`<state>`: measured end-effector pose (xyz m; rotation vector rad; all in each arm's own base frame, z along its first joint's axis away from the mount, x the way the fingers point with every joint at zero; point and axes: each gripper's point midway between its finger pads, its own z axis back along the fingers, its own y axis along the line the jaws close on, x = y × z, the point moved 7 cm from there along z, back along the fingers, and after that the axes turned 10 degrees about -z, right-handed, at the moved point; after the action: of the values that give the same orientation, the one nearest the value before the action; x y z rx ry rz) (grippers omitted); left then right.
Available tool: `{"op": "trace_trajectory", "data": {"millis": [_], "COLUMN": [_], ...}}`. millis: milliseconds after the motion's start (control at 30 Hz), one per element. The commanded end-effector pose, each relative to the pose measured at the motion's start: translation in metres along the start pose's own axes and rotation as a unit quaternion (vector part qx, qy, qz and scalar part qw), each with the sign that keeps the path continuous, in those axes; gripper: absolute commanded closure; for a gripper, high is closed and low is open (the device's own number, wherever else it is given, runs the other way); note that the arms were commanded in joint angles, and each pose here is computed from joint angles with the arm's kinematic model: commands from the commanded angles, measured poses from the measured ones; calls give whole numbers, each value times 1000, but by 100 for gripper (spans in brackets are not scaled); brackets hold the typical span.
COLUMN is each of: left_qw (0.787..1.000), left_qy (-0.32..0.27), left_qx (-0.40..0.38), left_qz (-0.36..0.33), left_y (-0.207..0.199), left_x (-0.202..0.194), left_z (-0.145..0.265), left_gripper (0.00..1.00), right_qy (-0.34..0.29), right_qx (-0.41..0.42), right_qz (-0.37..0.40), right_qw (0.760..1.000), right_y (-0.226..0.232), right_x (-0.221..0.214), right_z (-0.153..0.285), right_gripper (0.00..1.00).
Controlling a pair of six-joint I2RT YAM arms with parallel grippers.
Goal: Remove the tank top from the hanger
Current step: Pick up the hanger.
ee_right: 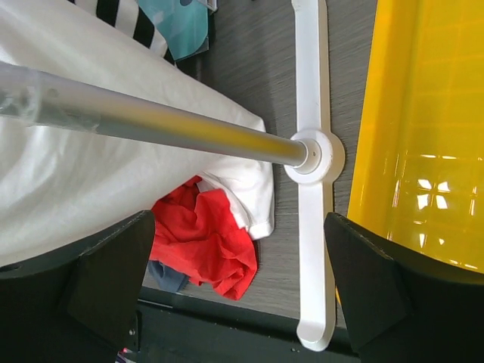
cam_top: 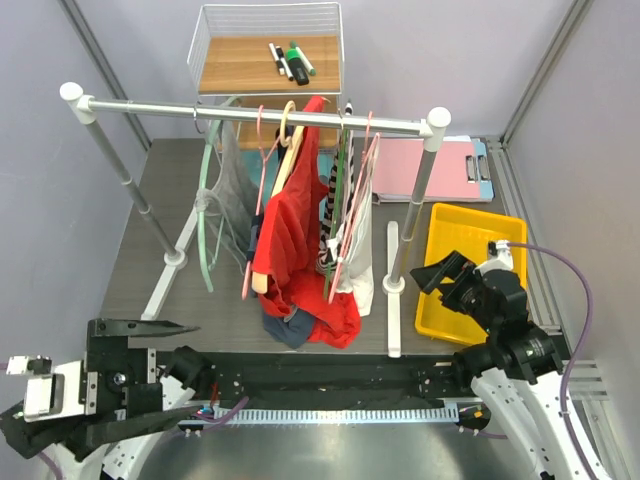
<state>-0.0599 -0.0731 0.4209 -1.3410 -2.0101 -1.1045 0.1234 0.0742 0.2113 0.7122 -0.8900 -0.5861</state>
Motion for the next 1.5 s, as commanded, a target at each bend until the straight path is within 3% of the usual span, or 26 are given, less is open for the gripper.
{"op": "trace_trajectory", "data": {"millis": [0,200,300,367,400,600,700,733,833,867,1000,1233,1300,1467], "left_qw": [975,946,915,883,880,884,891,879,874,862,856,893,903,900], "left_qy": [144,199,186,193,189,123,165,208,260,280,305,277,261,265], "left_qx": [140,216,315,384,393,426,379,371,314,317,303,211,221,264], "left_qz": [96,141,169,188,190,146,185,216,265,280,287,284,259,224], "left_y": [19,35,51,59,60,69,81,98,114,130,160,171,165,149], "left_x": [-46,-38,-21,-19,-10,8,-7,-27,-42,-55,-71,-58,-41,-24], "left_z": [21,17,16,23,21,21,0,-14,-40,-50,-72,-117,-112,-86], "left_gripper": [0,0,0,0,0,0,0,0,0,0,0,1,1,0], "right_qy": [-34,-46,-13,16,32,101,145,155,147,148,158,165,166,172], "right_qx": [14,116,171,188,213,282,313,324,335,340,355,384,382,381], "right_qz": [37,102,131,147,155,201,208,211,228,231,234,244,244,240], "right_qw": [999,987,977,971,964,932,915,909,902,900,891,875,876,876], "right_y": [23,59,81,91,100,125,135,137,144,145,152,165,167,169], "right_x": [21,33,33,32,32,29,26,25,29,30,32,36,38,39], "right_z": [33,83,100,101,109,121,122,125,128,130,126,124,123,116], "right_gripper": [0,0,0,0,0,0,0,0,0,0,0,0,0,0]}}
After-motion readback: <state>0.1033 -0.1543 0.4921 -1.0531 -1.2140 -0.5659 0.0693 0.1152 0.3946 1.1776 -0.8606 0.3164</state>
